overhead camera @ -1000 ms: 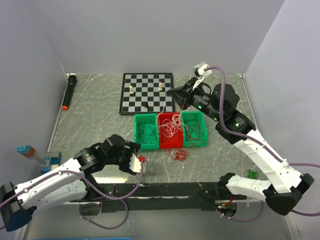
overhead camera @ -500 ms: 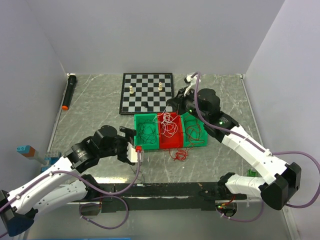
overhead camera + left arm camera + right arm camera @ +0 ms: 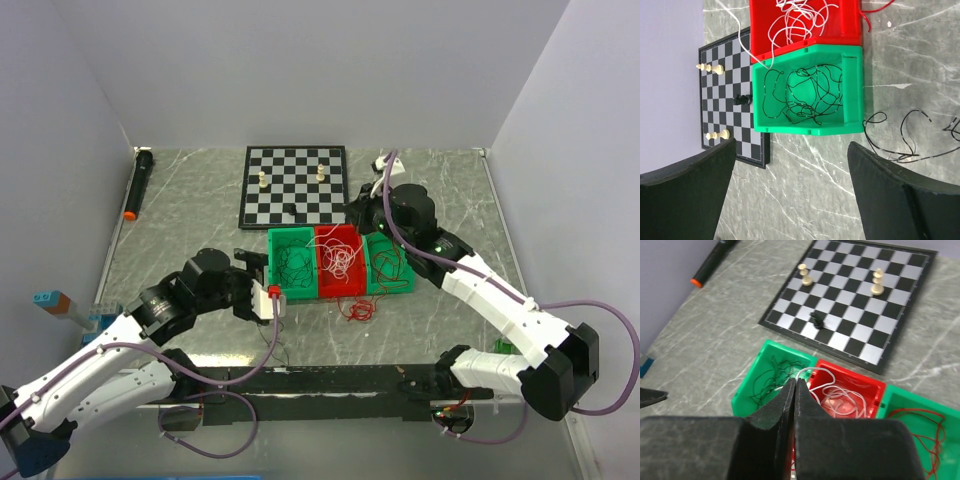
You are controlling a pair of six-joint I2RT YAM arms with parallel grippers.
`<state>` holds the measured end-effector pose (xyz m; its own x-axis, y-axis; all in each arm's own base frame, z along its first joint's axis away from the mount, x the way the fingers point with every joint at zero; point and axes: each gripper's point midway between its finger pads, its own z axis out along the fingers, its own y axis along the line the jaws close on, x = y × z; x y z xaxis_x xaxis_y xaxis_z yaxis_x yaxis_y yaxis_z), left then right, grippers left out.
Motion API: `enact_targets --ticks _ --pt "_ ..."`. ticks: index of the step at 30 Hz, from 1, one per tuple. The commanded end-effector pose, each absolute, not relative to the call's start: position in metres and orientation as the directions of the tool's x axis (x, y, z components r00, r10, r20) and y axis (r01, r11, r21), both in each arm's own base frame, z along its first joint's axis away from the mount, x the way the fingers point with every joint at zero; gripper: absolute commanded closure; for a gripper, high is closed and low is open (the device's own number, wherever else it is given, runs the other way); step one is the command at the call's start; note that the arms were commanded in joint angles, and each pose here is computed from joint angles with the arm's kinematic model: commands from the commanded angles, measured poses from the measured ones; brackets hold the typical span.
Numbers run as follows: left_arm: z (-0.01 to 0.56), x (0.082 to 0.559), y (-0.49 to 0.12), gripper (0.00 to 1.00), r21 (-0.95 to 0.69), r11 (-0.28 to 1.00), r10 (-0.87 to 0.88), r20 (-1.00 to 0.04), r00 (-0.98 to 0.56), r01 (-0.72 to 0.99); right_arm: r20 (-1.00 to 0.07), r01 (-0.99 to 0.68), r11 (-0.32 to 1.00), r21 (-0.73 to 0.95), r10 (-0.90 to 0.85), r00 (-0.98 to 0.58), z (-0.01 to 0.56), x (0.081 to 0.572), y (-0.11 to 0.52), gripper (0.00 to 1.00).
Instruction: Untangle the cables
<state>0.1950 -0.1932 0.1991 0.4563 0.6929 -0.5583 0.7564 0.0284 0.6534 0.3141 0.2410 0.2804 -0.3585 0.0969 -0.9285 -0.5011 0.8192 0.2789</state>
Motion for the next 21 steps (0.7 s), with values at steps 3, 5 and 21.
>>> enact_targets --ticks 3,5,21 --pt "0.214 0.208 -0.197 0.03 0.661 0.16 0.667 -0.62 0.413 0.733 -0.935 -0.386 0.879 0.279 0.157 -0.319 0.298 0.324 0.211 1.0" --pt "0.214 0.209 -0.197 0.03 0.661 0.165 0.665 -0.622 0.413 0.732 -0.932 -0.361 0.887 0.287 0.173 -0.318 0.296 0.324 0.203 1.0" --pt "0.201 0.205 -0.202 0.03 0.617 0.177 0.643 -0.662 0.384 0.767 -0.899 -0.382 0.848 0.368 0.219 -0.38 0.274 0.317 0.211 1.0"
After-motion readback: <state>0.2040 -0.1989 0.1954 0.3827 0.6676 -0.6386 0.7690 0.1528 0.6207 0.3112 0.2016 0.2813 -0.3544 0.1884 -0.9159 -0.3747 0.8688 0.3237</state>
